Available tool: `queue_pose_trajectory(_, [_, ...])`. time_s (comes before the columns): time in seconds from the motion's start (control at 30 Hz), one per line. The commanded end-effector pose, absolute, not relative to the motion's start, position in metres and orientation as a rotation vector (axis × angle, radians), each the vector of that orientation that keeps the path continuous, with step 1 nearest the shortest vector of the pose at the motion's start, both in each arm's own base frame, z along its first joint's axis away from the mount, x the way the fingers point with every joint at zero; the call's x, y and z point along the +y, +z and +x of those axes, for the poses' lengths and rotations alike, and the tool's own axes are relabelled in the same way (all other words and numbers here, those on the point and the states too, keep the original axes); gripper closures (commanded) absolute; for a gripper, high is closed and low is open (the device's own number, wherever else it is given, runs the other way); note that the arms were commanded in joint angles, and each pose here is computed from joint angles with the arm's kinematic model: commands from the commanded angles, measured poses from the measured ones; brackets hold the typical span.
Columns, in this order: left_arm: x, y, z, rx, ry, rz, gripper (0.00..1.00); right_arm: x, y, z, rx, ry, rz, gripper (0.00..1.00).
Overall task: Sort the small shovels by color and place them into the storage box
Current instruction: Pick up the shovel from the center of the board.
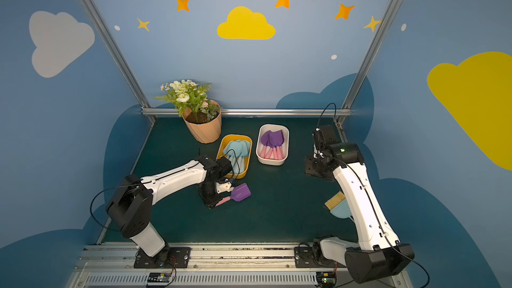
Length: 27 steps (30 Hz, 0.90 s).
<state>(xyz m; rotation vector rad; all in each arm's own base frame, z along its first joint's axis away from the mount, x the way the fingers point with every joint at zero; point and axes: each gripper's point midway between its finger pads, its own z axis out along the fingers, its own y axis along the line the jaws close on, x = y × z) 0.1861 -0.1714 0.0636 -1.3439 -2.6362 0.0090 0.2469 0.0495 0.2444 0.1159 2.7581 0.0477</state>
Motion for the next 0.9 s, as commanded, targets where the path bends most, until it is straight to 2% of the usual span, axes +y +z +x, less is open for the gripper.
queue_pose_trajectory(0.0, [-0.173, 0.051, 0.171, -2.576, 0.003, -1.307, 0.97, 0.048, 0.246, 0.243, 2.746, 0.059, 0.139, 0.53])
queue_pose_trajectory(0.3, [-0.172, 0.019, 0.162, -2.477, -0.105, -1.279, 0.96, 0.045, 0.246, 0.242, 2.742, 0.042, 0.133, 0.53])
queue_pose_trajectory(0.4, [-0.173, 0.015, 0.163, -2.475, -0.129, -1.284, 0.85, 0.043, 0.246, 0.242, 2.74, 0.041, 0.138, 0.52])
queue_pose_trajectory(0.57, [-0.174, 0.013, 0.163, -2.472, -0.128, -1.292, 0.77, 0.043, 0.247, 0.242, 2.738, 0.04, 0.138, 0.52])
queue_pose_trajectory(0.7, [-0.175, 0.011, 0.165, -2.484, -0.129, -1.299, 0.77, 0.042, 0.247, 0.242, 2.737, 0.042, 0.143, 0.52])
queue_pose_trajectory(0.87, [-0.176, 0.011, 0.167, -2.494, -0.143, -1.303, 0.81, 0.043, 0.247, 0.242, 2.738, 0.044, 0.141, 0.52])
